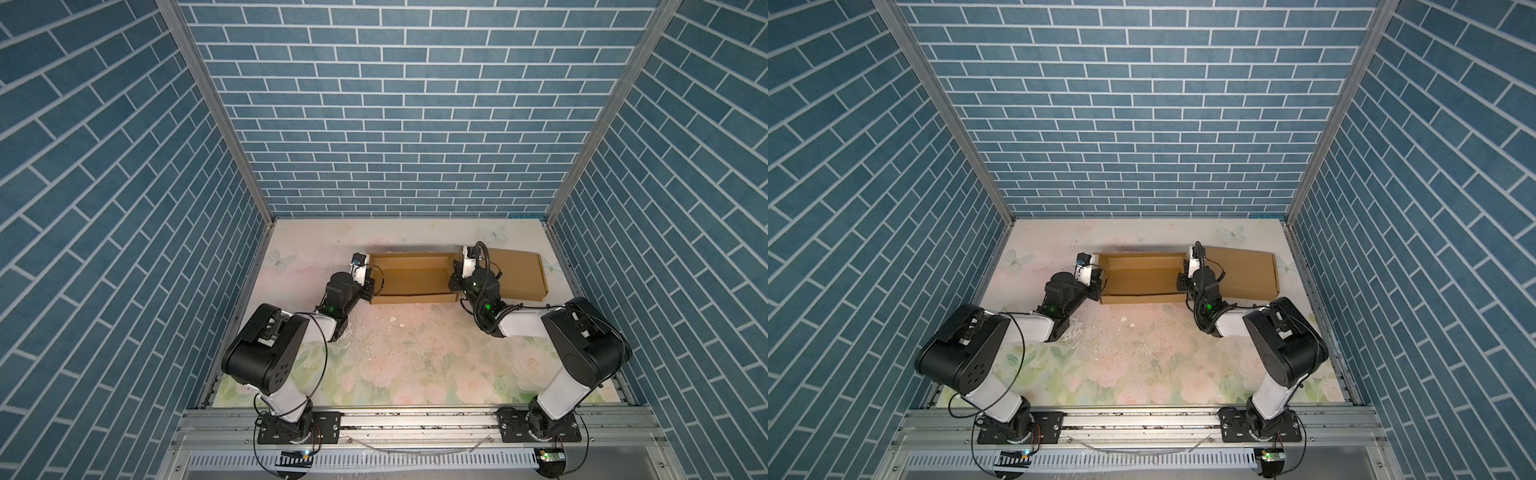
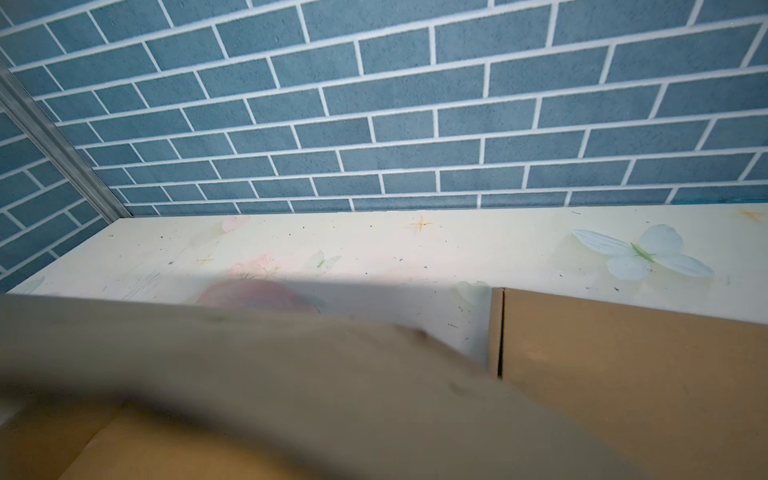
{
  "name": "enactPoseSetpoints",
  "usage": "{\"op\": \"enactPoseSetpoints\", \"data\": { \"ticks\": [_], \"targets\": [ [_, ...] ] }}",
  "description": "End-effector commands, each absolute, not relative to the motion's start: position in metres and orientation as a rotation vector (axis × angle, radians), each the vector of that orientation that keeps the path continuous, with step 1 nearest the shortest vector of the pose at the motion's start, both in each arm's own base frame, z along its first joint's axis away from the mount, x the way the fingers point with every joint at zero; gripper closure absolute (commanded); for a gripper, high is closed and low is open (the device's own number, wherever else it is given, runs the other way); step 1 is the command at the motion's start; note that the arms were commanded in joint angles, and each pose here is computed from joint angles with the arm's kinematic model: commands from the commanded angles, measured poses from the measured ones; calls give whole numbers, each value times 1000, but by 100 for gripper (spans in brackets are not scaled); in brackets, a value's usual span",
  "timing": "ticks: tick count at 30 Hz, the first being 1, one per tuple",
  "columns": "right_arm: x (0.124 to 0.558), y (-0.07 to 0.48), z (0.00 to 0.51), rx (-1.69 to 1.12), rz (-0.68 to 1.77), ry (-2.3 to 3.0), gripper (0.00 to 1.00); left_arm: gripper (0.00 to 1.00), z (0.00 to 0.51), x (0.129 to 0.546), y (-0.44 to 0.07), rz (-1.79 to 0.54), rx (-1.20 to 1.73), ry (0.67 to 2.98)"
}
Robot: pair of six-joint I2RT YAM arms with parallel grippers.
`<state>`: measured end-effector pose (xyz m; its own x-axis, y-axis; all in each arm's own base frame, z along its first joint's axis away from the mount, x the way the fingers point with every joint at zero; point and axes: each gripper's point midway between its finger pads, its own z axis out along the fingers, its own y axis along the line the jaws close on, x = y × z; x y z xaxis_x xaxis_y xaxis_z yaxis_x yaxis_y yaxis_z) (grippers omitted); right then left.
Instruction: Fold the paper box
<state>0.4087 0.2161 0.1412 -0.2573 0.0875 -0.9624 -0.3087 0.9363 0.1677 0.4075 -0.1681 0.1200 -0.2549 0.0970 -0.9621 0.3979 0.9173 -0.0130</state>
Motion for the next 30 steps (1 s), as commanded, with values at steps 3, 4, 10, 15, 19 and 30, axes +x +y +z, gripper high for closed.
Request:
{"op": "enactPoseSetpoints", "data": {
  "ticks": [3,4,10,15,19,30],
  "targets": [
    [389,212,116,-191,409,1919,94,100,86,391,-164,-275,406,1944],
    [388,211,117,-204,415,1928,92,100,86,391,-164,-273,407,1944],
    [372,201,132,-283,434,1961,75,100,84,390,-163,-270,409,1943],
    [349,185,149,-390,439,1995,60,100,82,389,-164,-267,416,1936],
    [325,175,169,-540,431,2020,53,100,80,387,-166,-264,431,1933],
    [310,197,236,-997,397,2118,41,100,80,387,-166,-258,431,1922]
  ]
}}
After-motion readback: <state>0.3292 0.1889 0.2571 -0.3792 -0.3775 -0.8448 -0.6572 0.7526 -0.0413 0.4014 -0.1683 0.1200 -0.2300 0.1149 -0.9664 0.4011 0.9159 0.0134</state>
